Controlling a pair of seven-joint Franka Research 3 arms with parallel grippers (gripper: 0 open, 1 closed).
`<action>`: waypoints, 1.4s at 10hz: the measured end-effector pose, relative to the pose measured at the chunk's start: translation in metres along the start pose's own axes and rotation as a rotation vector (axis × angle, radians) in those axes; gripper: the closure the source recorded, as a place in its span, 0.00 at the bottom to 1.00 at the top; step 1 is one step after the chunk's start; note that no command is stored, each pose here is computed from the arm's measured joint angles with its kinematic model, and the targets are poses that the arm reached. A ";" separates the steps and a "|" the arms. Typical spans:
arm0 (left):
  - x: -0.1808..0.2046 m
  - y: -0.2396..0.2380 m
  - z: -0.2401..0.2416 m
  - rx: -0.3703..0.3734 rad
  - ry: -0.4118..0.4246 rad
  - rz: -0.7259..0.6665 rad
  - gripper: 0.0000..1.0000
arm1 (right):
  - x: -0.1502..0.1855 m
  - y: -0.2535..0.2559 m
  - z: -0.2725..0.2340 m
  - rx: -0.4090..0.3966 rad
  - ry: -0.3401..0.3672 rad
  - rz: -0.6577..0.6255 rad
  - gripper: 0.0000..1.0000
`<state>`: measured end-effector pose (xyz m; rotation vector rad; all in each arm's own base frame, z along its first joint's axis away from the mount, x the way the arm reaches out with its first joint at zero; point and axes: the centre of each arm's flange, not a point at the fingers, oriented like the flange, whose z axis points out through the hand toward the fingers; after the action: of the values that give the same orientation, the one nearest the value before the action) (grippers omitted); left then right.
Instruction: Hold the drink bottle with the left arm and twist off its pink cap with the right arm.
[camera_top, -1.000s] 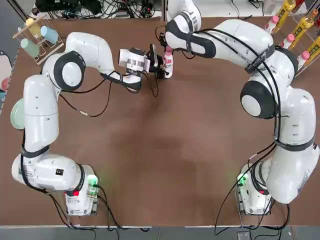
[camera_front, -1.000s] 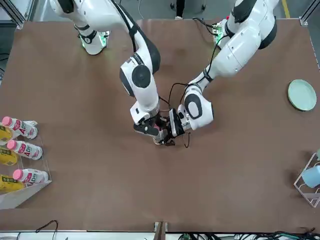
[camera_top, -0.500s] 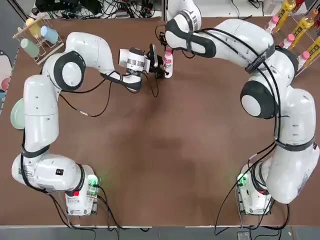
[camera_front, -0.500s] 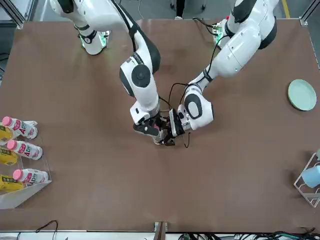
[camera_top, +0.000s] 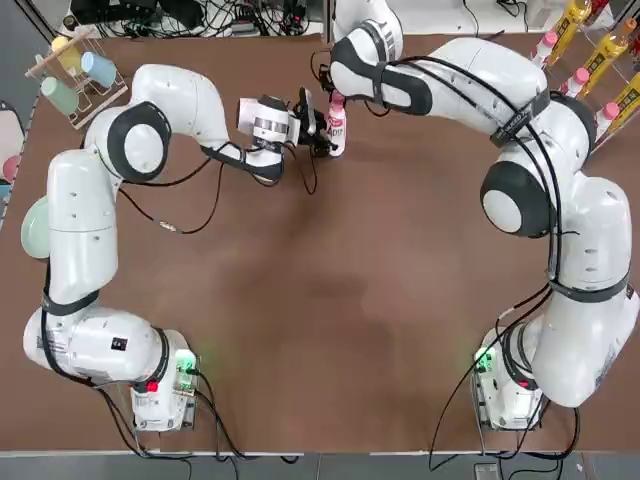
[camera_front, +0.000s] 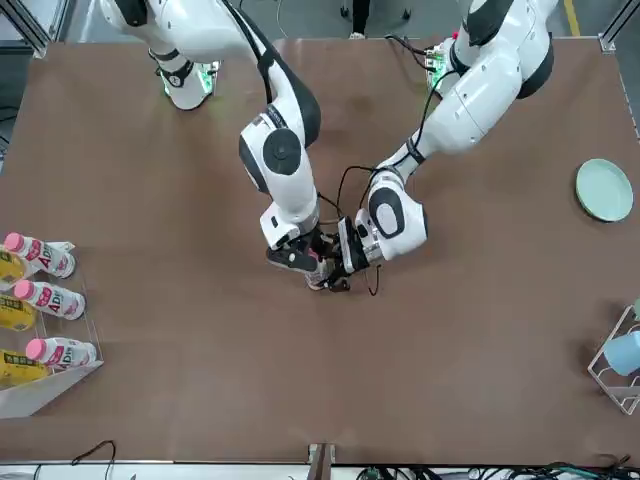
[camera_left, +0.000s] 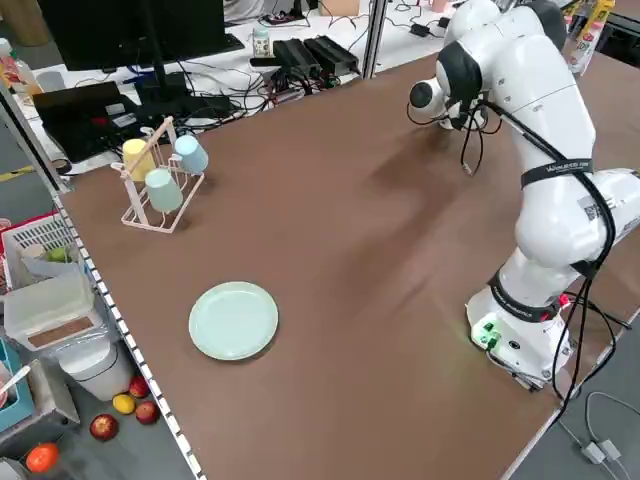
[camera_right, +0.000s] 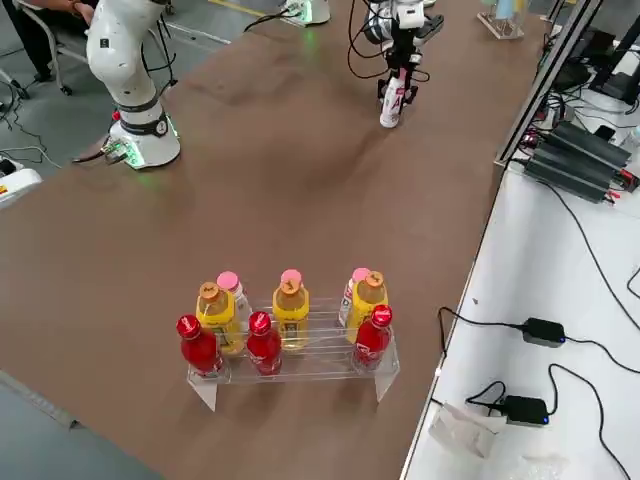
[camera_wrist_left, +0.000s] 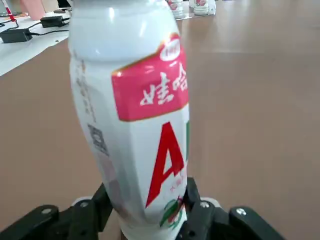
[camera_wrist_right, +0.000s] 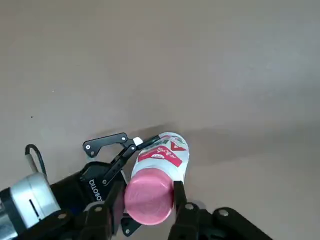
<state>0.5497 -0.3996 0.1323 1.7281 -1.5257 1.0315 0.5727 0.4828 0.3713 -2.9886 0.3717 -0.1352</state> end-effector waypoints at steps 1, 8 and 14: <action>0.000 0.000 0.000 0.000 0.000 0.000 0.40 | 0.000 0.000 0.000 0.000 0.001 -0.019 0.56; 0.000 0.000 0.000 0.001 0.001 -0.005 0.40 | 0.000 0.000 0.000 0.000 0.002 -0.180 0.56; 0.000 0.000 0.000 0.002 0.002 -0.008 0.40 | 0.000 -0.001 -0.001 0.002 0.004 -0.391 0.56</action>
<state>0.5494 -0.3999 0.1320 1.7328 -1.5155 1.0308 0.5730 0.4833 0.3719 -3.0197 -0.2169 -0.1765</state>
